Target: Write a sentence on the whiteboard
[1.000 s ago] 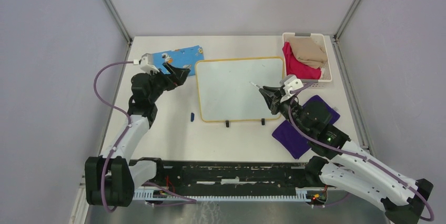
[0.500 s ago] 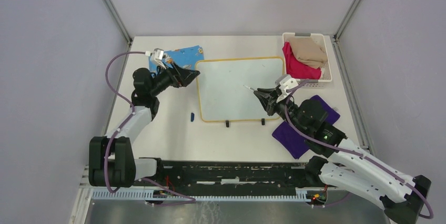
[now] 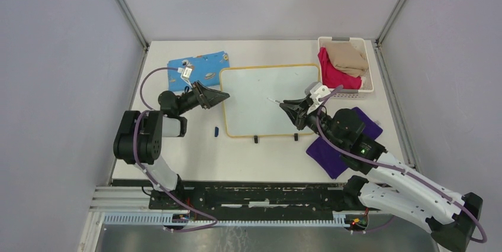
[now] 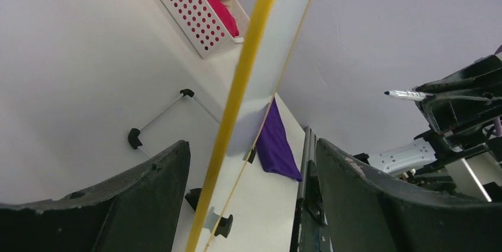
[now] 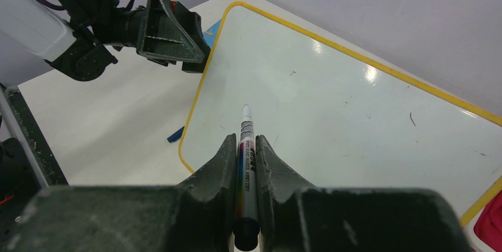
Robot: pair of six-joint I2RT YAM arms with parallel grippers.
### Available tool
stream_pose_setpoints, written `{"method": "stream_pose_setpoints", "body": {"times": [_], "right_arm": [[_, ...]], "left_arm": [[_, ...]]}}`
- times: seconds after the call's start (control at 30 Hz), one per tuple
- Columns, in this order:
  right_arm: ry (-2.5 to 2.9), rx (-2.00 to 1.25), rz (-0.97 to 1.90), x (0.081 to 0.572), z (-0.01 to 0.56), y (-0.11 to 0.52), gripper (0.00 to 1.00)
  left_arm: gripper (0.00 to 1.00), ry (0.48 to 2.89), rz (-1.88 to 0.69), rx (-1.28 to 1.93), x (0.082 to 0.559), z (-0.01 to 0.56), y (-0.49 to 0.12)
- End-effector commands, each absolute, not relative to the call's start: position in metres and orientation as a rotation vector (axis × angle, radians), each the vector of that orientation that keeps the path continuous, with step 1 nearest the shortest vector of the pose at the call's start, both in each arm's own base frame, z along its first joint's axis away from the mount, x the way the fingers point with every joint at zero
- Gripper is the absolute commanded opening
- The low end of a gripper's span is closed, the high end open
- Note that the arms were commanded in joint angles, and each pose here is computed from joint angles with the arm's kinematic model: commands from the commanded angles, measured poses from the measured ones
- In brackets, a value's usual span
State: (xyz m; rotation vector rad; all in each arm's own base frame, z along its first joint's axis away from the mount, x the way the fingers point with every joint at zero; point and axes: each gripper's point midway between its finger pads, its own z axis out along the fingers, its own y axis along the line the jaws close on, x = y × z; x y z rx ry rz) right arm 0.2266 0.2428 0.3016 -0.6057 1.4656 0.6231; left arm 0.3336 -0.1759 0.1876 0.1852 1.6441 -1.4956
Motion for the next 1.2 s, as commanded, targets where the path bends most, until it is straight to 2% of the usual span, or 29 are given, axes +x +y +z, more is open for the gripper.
{"method": "stream_pose_setpoints", "body": {"times": [0.0, 0.17, 0.8, 1.17], "right_arm": [[1.371, -0.564, 0.678, 0.225, 0.342, 0.246, 0.0], [1.382, -0.564, 0.684, 0.228, 0.339, 0.252, 0.0], [1.435, -0.559, 0.714, 0.24, 0.33, 0.291, 0.0], [1.452, -0.564, 0.695, 0.244, 0.326, 0.303, 0.0]], "left_arm": [[0.82, 1.49, -1.57, 0.332, 0.322, 0.215, -0.176], [0.8, 1.503, -1.565, 0.335, 0.325, 0.207, -0.177], [0.6, 1.567, -1.63, 0.393, 0.315, 0.177, -0.201], [0.44, 1.589, -1.624, 0.385, 0.316, 0.162, -0.203]]}}
